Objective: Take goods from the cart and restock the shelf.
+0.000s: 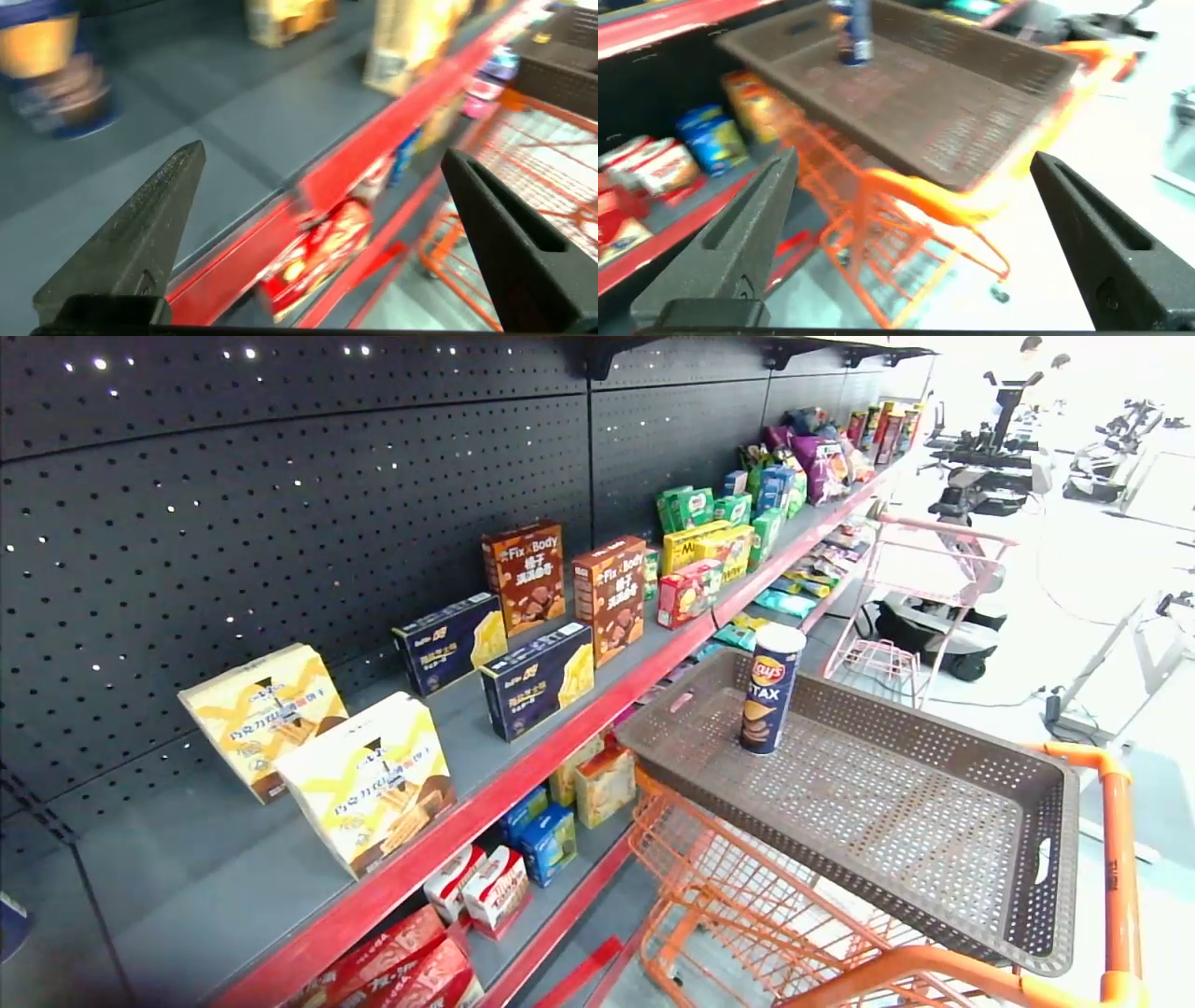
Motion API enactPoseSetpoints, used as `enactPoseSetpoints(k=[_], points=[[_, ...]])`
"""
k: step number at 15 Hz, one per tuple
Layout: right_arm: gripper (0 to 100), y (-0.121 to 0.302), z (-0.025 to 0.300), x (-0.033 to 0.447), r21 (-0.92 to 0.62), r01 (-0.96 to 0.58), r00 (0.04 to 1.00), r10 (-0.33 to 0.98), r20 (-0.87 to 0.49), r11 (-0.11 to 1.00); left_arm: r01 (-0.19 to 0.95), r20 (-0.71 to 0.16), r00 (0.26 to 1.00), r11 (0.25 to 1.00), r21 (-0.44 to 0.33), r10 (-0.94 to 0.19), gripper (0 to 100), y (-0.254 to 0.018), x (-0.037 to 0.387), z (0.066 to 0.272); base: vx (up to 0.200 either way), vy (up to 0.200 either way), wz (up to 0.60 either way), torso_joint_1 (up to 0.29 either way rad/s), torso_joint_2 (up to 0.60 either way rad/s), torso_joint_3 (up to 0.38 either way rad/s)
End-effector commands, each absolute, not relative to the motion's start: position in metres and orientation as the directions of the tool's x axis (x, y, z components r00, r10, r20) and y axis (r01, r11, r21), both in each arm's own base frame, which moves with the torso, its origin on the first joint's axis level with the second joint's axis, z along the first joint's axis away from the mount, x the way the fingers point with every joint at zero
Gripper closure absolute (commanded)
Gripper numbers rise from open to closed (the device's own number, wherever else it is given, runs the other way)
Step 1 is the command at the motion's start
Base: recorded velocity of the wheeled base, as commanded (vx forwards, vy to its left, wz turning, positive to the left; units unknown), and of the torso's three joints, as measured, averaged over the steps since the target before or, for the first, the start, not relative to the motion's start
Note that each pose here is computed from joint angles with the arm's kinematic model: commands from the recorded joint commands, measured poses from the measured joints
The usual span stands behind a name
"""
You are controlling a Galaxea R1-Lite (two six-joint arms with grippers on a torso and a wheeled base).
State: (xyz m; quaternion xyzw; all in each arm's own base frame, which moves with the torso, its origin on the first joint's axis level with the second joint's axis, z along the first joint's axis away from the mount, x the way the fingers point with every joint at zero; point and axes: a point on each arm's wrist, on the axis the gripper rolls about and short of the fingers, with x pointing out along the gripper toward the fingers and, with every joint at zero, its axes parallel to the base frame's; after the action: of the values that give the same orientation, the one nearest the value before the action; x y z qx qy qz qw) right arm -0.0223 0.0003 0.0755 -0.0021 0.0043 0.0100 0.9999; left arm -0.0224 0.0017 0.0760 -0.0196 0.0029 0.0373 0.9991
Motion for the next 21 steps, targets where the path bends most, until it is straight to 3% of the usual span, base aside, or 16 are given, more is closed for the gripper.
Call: enactPoseSetpoints(k=[1, 3, 5, 7, 10, 14, 16, 18, 21], points=[[0, 0.000, 0.075, -0.022, 0.000, -0.020, 1.000, 0.020, -0.009, 1.000, -0.075, -0.008, 0.997, 0.996, -0.039, 0.075, 0, 0.002, -0.022, 0.076, 0.000, 0.000, 0.00, 0.000, 0.00, 0.000], [0, 0.000, 0.077, -0.023, -0.002, -0.031, 1.000, 0.031, 0.000, 1.000, -0.075, -0.008, 0.997, 0.996, -0.038, 0.075, 0, 0.002, -0.022, 0.076, 0.000, 0.000, 0.00, 0.000, 0.00, 0.000], [0, 0.001, 0.124, -0.016, 0.000, -0.060, 0.998, 0.060, -0.035, 0.998, -0.075, -0.008, 0.997, 0.996, -0.039, 0.075, 0, 0.002, -0.022, 0.076, 0.000, 0.000, 0.00, 0.000, 0.00, 0.000], [0, -0.001, 0.168, 0.004, -0.002, 0.038, 0.996, -0.038, -0.075, 0.999, -0.077, -0.008, 0.997, 0.996, -0.039, 0.077, 0, 0.002, -0.022, 0.076, 0.000, 0.000, 0.00, 0.000, 0.00, 0.000], [0, -0.003, 0.174, 0.021, -0.006, 0.155, 0.977, -0.154, -0.147, 0.988, -0.075, -0.008, 0.997, 0.996, -0.039, 0.075, 0, 0.002, -0.022, 0.076, 0.000, 0.000, 0.00, 0.000, 0.00, 0.000], [0, -0.007, 0.185, 0.066, -0.008, 0.198, 0.960, -0.196, -0.199, 0.980, -0.075, -0.008, 0.997, 0.996, -0.039, 0.075, 0, 0.002, -0.022, 0.076, 0.000, 0.000, 0.00, 0.000, 0.00, 0.000], [0, -0.003, 0.187, 0.085, -0.001, 0.101, 0.973, -0.099, -0.206, 0.995, -0.077, -0.008, 0.997, 0.996, -0.039, 0.077, 0, 0.002, -0.022, 0.076, 0.000, 0.000, 0.00, 0.000, 0.00, 0.000], [0, -0.003, 0.187, 0.110, 0.003, 0.102, 0.959, -0.098, -0.266, 0.995, -0.077, -0.008, 0.997, 0.996, -0.039, 0.077, 0, 0.002, -0.022, 0.076, 0.000, 0.000, 0.00, 0.000, 0.00, 0.000], [0, -0.004, 0.203, 0.164, 0.014, 0.107, 0.964, -0.101, -0.246, 0.994, -0.075, -0.008, 0.997, 0.996, -0.039, 0.075, 0, 0.002, -0.022, 0.076, 0.000, 0.000, 0.00, 0.000, 0.00, 0.000]])
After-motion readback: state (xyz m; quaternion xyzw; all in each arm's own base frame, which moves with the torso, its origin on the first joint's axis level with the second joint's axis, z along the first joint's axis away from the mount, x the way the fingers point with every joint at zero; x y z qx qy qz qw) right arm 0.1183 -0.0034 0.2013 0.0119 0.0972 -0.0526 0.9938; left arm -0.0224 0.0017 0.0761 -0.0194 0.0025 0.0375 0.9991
